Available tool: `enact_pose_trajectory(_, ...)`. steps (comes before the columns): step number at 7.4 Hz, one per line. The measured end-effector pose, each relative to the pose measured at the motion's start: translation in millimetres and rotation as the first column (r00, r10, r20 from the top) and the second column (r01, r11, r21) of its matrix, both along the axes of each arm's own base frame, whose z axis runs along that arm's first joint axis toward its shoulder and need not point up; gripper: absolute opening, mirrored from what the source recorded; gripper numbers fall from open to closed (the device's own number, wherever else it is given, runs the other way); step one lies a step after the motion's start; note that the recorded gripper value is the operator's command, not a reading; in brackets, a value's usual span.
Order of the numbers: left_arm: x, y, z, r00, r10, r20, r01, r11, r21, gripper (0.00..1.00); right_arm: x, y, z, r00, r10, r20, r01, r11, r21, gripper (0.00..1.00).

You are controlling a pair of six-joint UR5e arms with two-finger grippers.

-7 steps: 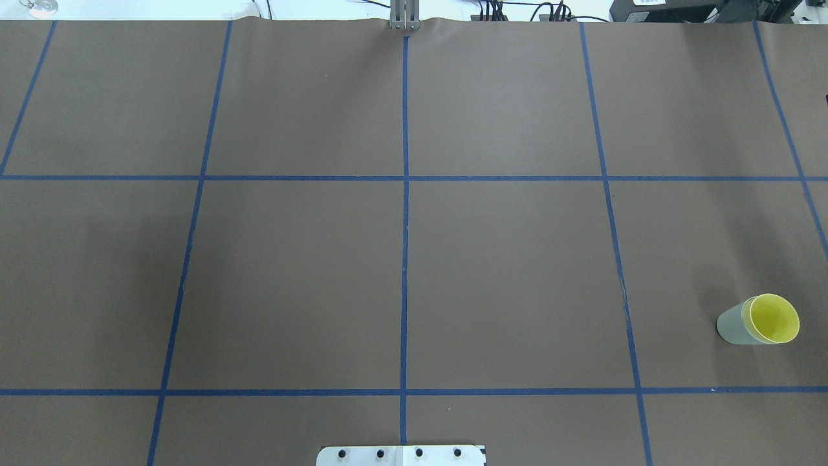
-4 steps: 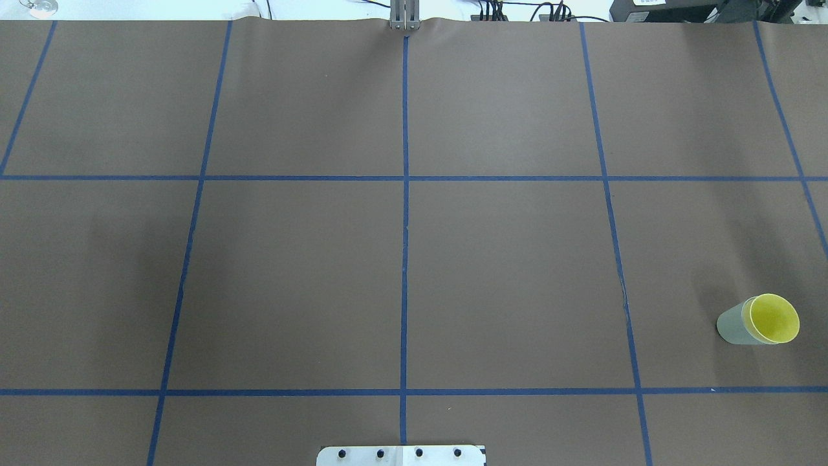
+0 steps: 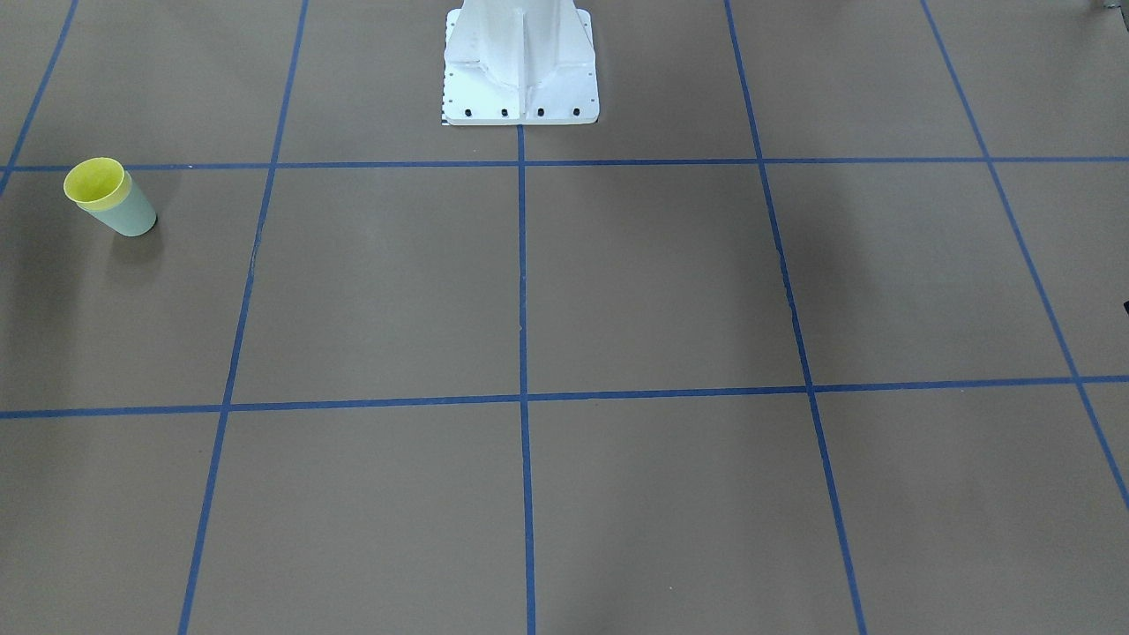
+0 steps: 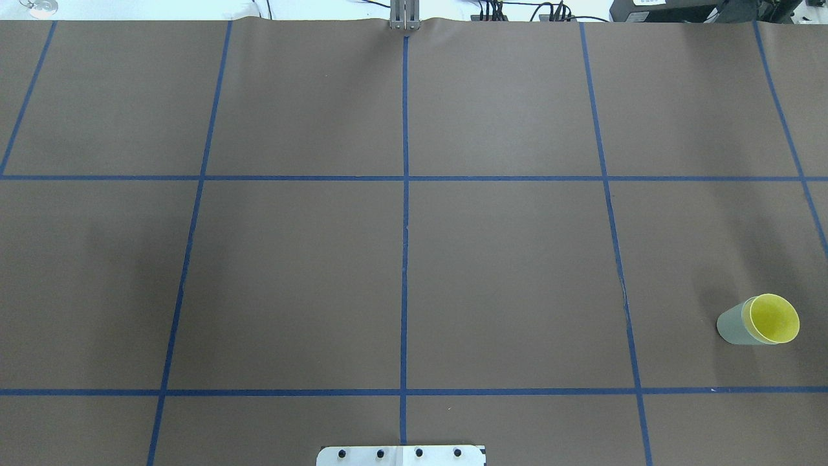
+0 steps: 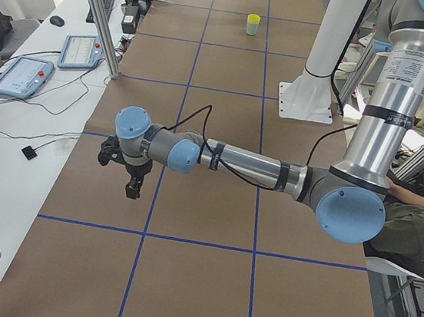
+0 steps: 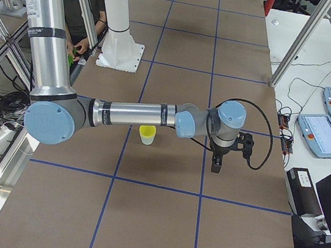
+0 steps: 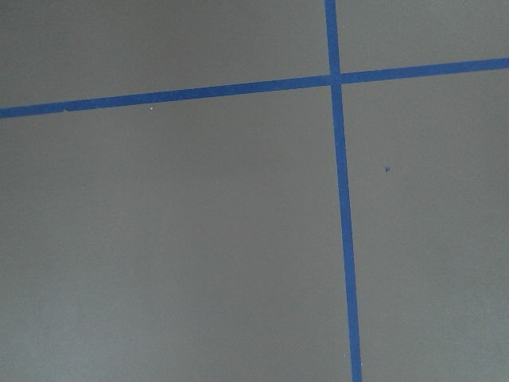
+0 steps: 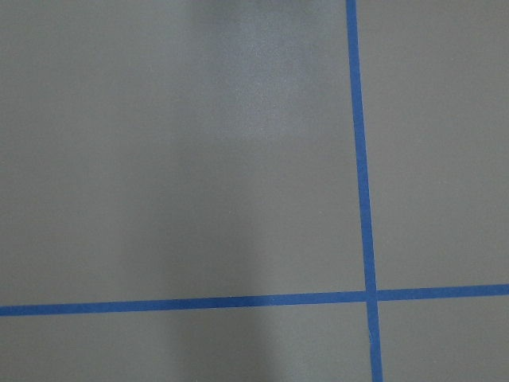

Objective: Transfer and stack yellow cup on green cup

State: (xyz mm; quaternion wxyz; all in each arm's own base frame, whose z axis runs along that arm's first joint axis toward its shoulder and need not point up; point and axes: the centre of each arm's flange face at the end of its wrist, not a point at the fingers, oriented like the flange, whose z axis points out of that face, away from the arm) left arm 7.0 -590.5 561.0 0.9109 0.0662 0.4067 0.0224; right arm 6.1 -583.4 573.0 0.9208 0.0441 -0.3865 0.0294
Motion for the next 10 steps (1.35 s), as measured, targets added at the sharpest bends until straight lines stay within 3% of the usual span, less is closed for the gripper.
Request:
enact_pose_trajectory(2, 1, 1, 2, 1.000, 0.001, 0.000, -0.001, 1.000, -0.004, 1.00, 0, 2, 6, 0.999, -0.033, -0.004, 0.034, 0.999, 0.017, 1.00)
enact_pose_trajectory(10, 3, 1, 0, 1.000, 0.008, -0.002, -0.008, 1.000, 0.005, 1.00, -3, 15, 24, 0.999, -0.040, -0.001, 0.040, 0.999, -0.007, 1.00)
